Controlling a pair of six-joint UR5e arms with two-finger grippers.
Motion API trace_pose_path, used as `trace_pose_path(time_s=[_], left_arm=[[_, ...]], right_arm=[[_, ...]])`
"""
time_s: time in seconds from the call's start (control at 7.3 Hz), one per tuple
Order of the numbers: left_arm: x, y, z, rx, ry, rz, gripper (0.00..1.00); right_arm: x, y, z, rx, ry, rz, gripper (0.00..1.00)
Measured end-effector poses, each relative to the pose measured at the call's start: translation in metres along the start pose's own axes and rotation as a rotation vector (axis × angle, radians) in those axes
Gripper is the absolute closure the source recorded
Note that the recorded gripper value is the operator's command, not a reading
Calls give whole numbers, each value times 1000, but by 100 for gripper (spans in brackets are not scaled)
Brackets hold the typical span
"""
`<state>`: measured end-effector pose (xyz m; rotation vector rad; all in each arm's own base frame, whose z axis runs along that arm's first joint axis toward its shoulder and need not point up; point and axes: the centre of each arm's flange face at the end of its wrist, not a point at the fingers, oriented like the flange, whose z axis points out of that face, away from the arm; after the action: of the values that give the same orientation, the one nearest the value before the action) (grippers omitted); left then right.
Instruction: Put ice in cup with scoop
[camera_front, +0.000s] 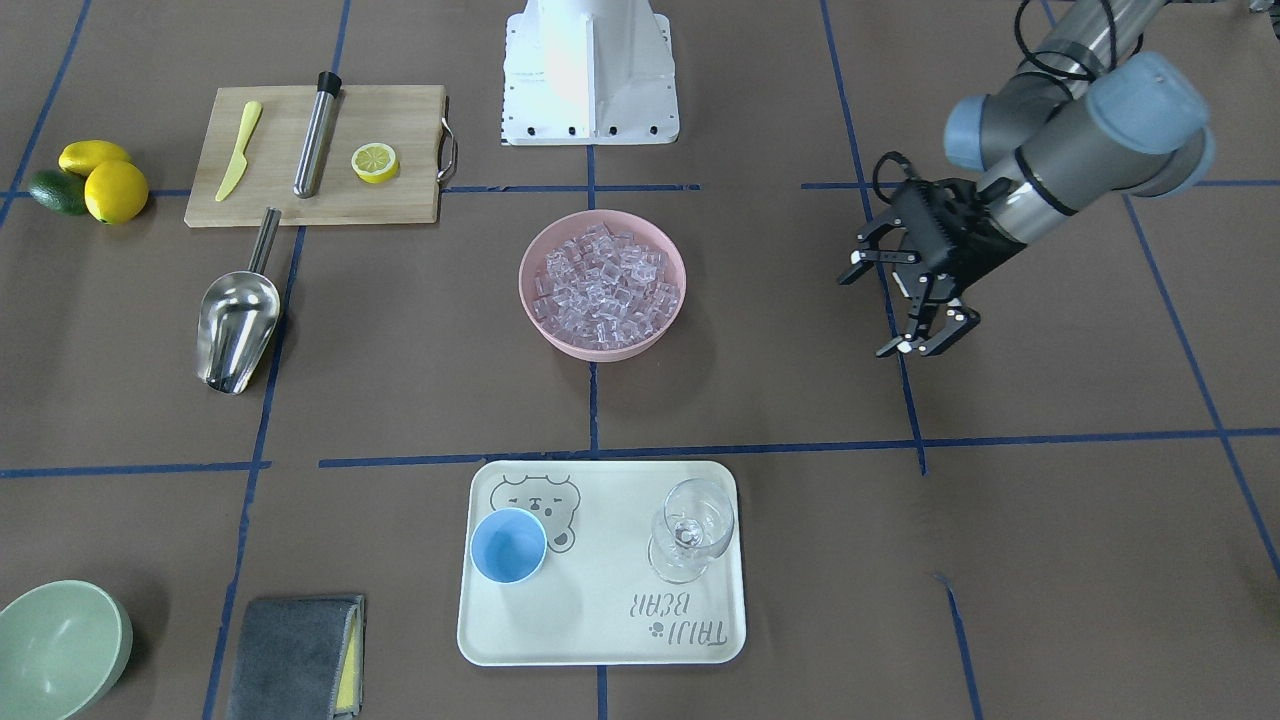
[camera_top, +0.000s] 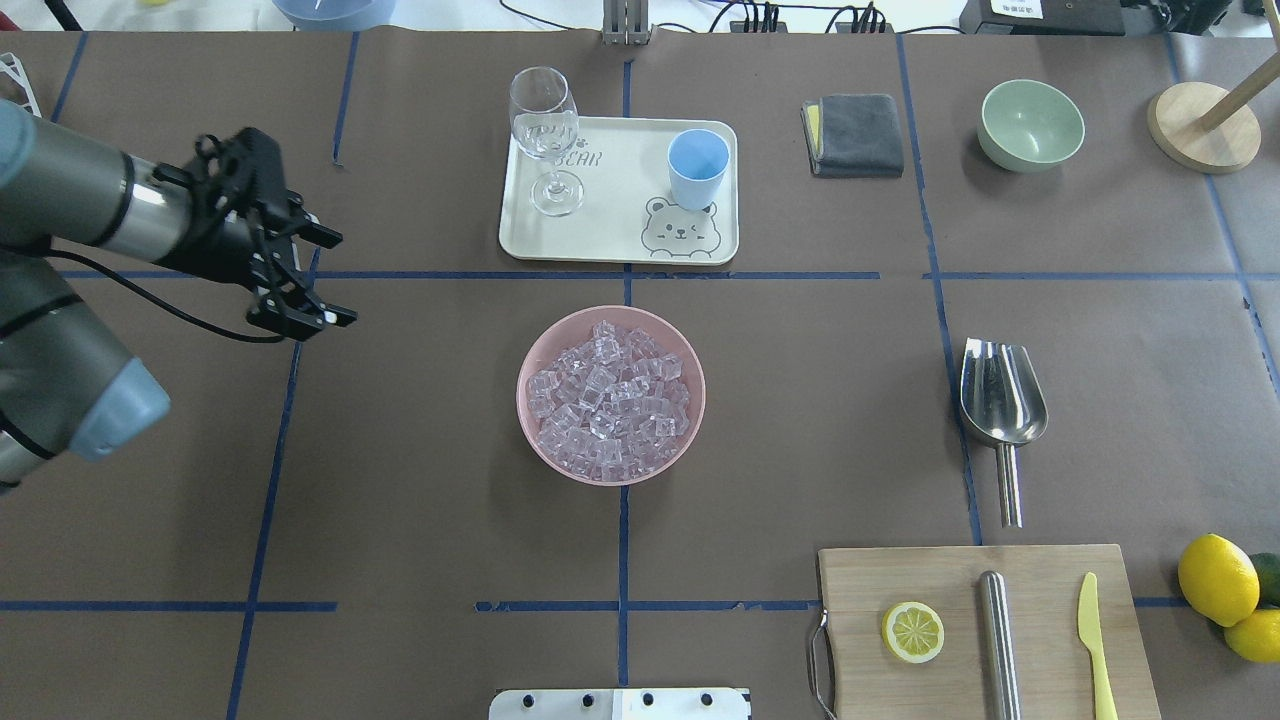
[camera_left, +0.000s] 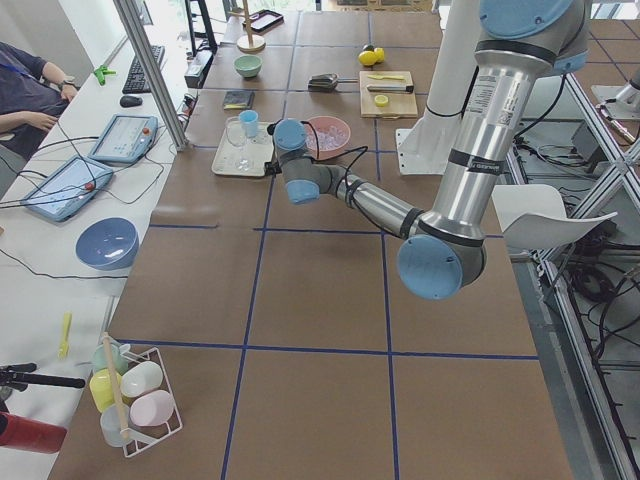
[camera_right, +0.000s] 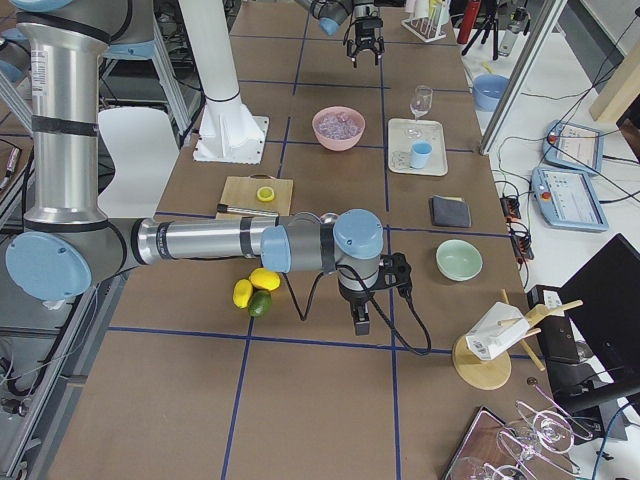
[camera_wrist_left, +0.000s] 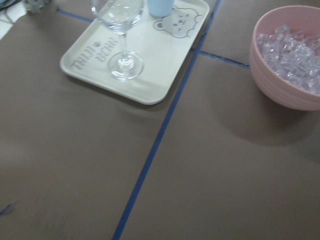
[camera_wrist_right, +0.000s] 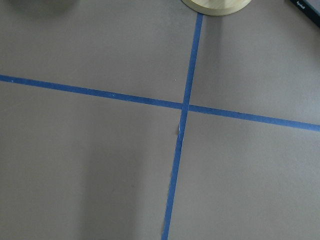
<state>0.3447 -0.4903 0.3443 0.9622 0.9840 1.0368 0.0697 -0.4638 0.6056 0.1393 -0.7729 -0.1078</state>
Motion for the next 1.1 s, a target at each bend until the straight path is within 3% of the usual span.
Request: trace_pose_path(time_s=[0.14, 0.55, 1.1], left_arm=[[25, -14, 30, 3, -8, 31, 0], [83, -30, 95, 27, 68, 93, 0], [105, -20, 143, 119, 109, 155, 0]], right_arm=[[-3, -1, -1, 6, 0, -10, 0], [-17, -7, 4, 20, -7, -60, 0], [-21, -7, 6, 17, -21, -68, 0]])
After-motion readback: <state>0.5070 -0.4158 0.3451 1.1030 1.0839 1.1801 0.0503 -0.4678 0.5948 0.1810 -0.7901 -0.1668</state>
